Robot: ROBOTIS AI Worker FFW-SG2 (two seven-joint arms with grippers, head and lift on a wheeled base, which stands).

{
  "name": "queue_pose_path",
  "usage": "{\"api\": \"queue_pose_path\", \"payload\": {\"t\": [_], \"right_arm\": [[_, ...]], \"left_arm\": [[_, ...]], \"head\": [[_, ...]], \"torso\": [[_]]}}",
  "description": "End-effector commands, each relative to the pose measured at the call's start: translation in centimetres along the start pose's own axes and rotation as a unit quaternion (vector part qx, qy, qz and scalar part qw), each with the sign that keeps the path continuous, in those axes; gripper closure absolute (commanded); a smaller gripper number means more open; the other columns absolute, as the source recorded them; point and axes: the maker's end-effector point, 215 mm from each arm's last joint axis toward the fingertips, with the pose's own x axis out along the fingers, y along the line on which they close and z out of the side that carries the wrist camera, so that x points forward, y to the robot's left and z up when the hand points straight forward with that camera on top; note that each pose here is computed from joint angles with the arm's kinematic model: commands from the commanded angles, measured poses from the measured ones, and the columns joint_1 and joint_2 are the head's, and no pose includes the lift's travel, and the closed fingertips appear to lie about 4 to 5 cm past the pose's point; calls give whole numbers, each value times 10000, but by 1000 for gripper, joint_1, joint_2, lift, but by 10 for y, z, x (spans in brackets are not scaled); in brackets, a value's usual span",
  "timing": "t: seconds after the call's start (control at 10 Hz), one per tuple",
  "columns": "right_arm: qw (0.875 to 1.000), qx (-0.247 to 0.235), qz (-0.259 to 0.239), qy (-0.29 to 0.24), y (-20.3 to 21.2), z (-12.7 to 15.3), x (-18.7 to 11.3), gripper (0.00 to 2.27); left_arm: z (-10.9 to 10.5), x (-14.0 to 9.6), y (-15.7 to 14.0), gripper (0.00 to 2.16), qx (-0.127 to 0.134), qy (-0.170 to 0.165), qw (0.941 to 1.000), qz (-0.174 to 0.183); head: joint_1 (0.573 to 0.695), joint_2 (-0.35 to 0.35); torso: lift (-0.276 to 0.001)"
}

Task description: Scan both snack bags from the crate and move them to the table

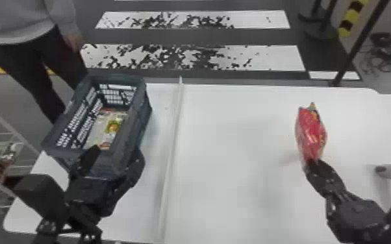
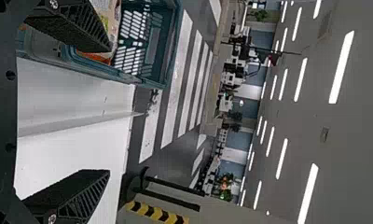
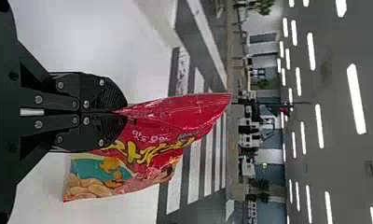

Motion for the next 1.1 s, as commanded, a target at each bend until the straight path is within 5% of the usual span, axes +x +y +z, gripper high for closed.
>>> {"api": "queue_pose_path", "payload": {"t": [0.0, 0.2, 0.4, 0.5, 0.7, 0.9, 1.0], "right_arm": [[9910, 1266, -27, -446, -29, 34, -8, 2243], [9388, 3395, 486, -329, -36, 26, -22, 2246], [8673, 4848, 1012, -508, -33, 23, -42, 2246], [8474, 5152, 1092, -670, -38, 24, -49, 2246], [8375, 5379, 710, -649, -59, -8, -53, 2246], [8675, 4954, -10, -445, -83, -53, -57, 2223], [8734, 4863, -80, -252, -80, -67, -64, 1774]], "left_arm": [[-1, 1, -4, 70, -15, 6, 10000, -36], [-3, 1, -8, 70, -1, 26, 10000, -72], [-5, 0, -7, 70, 12, 50, 10000, -65], [-6, 0, -10, 70, 13, 56, 9999, -88], [-6, 1, -15, 70, -9, 38, 9999, -125], [-7, 1, -17, 70, 15, 42, 9999, -132], [-7, 1, -16, 70, 19, 41, 9999, -126]], "head": [[695, 29], [695, -28], [695, -48], [695, -51], [695, -74], [695, -127], [695, -150]], "torso": [[-87], [-87], [-87], [-87], [-87], [-87], [-87]]}}
